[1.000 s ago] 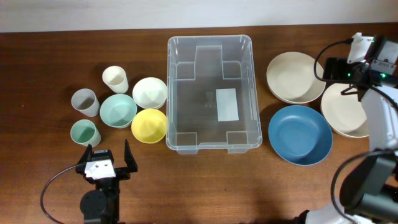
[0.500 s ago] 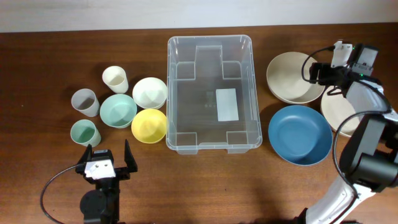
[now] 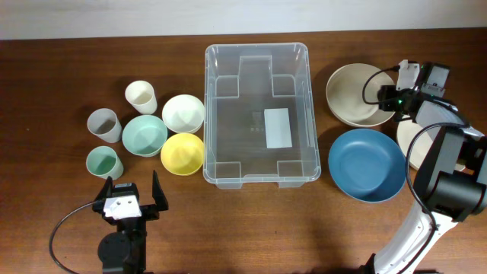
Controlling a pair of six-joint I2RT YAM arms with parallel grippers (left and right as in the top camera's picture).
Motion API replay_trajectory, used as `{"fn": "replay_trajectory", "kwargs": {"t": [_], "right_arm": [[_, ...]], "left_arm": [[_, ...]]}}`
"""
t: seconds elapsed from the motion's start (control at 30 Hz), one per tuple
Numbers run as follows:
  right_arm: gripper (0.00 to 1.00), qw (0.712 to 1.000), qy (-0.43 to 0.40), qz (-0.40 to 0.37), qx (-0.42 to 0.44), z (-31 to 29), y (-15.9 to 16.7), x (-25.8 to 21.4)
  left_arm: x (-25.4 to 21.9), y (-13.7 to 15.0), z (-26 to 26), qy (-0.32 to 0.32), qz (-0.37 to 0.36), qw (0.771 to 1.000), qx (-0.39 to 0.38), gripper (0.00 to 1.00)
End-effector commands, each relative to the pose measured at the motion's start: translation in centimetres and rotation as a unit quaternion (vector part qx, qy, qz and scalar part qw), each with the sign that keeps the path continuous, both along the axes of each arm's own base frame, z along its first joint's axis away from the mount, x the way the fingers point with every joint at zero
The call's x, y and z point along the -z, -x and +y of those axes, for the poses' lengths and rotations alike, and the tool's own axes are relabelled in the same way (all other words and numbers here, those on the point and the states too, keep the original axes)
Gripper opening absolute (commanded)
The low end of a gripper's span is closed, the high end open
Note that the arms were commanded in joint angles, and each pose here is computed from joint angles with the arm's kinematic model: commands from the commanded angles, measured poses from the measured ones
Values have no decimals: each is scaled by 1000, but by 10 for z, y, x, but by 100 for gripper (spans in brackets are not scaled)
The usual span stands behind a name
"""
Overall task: Pack container
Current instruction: 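Lower the right gripper and pinch the cream bowl's rim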
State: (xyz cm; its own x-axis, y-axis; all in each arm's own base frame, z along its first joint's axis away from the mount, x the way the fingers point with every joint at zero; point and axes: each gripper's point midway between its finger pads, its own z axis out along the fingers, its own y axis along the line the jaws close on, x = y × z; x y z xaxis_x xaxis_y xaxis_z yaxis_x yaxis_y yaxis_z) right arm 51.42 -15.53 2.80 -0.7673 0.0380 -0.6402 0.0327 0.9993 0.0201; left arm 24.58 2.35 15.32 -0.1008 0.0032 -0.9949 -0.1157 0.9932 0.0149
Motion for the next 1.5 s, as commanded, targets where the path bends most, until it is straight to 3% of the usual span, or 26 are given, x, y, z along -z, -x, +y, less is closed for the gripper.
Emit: {"fn": "replay_trajectory", "kwargs": {"t": [0.0, 0.13, 0.2, 0.3, 0.7, 1.2, 1.3, 1.43, 1.47], "right_arm": [[40, 1000, -2, -4, -7, 3, -4, 0], [18, 1000, -2, -4, -6, 3, -4, 0], [17, 1000, 0, -5, -6, 2, -5, 0], [4, 1000, 5, -10, -3, -1, -8, -6], [4, 999, 17, -41, -2, -5, -16, -41], [4, 985, 72, -154, 13, -8, -7, -182], [4, 984, 85, -153, 27, -14, -4, -185], [4, 989, 79, -121, 30, -16, -6, -154], [16, 990, 75, -114, 27, -15, -8, -146]], "left_arm": [[1, 0, -2, -7, -1, 1000, 4, 100], [1, 0, -2, -7, -1, 1000, 4, 100], [1, 0, -2, -7, -1, 1000, 4, 100], [0, 0, -2, -7, -1, 1000, 4, 100], [1, 0, -2, -7, -1, 1000, 4, 100], [1, 0, -2, -7, -1, 1000, 4, 100], [1, 0, -2, -7, -1, 1000, 4, 100], [1, 0, -2, -7, -1, 1000, 4, 100], [1, 0, -2, -7, -1, 1000, 4, 100]]}}
